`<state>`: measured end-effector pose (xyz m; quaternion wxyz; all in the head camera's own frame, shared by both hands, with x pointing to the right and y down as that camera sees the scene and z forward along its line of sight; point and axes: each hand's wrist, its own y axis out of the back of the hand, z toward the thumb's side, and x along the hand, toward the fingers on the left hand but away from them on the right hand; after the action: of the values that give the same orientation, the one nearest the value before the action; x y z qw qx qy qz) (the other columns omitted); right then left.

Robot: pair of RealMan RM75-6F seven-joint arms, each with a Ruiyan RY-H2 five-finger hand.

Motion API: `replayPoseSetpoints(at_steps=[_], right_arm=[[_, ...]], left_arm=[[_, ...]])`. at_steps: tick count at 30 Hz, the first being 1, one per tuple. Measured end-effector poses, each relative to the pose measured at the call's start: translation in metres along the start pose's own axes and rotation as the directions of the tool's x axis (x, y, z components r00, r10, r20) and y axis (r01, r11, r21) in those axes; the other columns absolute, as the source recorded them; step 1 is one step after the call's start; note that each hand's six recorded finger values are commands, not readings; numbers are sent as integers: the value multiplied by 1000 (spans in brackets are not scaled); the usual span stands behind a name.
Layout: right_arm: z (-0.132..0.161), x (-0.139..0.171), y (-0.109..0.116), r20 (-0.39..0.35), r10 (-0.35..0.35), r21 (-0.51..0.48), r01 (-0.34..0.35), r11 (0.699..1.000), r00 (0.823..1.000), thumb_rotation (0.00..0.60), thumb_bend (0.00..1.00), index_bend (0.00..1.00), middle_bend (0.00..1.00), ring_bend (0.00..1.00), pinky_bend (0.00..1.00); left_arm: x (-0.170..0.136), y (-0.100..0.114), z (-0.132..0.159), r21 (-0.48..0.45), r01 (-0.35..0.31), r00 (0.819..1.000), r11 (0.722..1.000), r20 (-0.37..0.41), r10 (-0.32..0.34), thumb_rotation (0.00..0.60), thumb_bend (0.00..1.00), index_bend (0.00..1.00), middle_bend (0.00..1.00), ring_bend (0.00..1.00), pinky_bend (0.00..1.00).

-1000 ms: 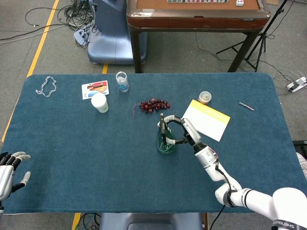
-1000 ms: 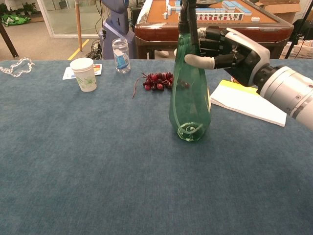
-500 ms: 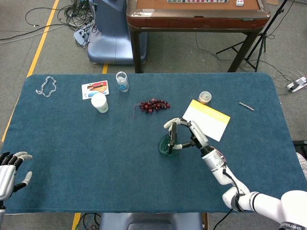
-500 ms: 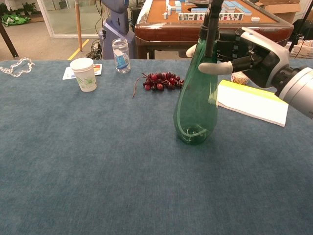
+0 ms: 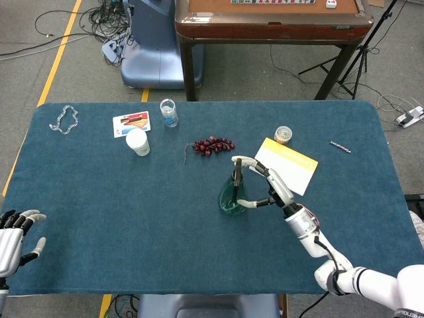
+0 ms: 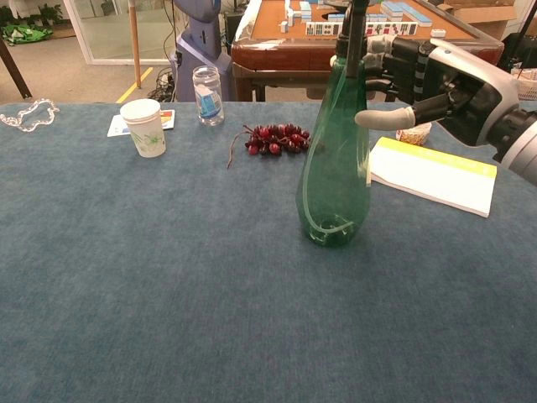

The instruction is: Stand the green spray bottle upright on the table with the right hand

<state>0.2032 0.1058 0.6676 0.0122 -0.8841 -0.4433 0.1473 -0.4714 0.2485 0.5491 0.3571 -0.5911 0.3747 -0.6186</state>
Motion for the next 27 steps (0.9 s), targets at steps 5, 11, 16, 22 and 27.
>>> replayPoseSetpoints(at_steps=[5, 11, 16, 22, 27], right_arm=[[0, 3, 3, 19, 26, 45, -27, 999, 999, 600, 0, 114, 74, 13, 26], [2, 11, 14, 48, 48, 176, -55, 983, 998, 600, 0, 34, 35, 0, 0], [6, 23, 26, 70, 24, 348, -47, 936, 997, 600, 0, 35, 81, 0, 0], [13, 55, 47, 131, -47, 566, -35, 824, 990, 600, 89, 35, 100, 0, 0], [20, 98, 66, 195, -150, 692, -28, 721, 969, 600, 92, 35, 114, 0, 0]], left_arm=[[-1, 1, -1, 1, -2, 1000, 1000, -3, 2, 600, 359, 336, 262, 245, 124], [1, 1, -1, 2, -3, 1000, 1000, -2, 3, 600, 360, 336, 262, 245, 123], [2, 1, -2, 6, -4, 1000, 1000, -3, 4, 600, 359, 336, 262, 245, 123], [5, 2, -5, 8, -8, 1000, 1000, -7, 8, 600, 360, 336, 262, 244, 123], [8, 2, -3, 8, -8, 1000, 1000, 3, 8, 600, 360, 336, 262, 245, 123]])
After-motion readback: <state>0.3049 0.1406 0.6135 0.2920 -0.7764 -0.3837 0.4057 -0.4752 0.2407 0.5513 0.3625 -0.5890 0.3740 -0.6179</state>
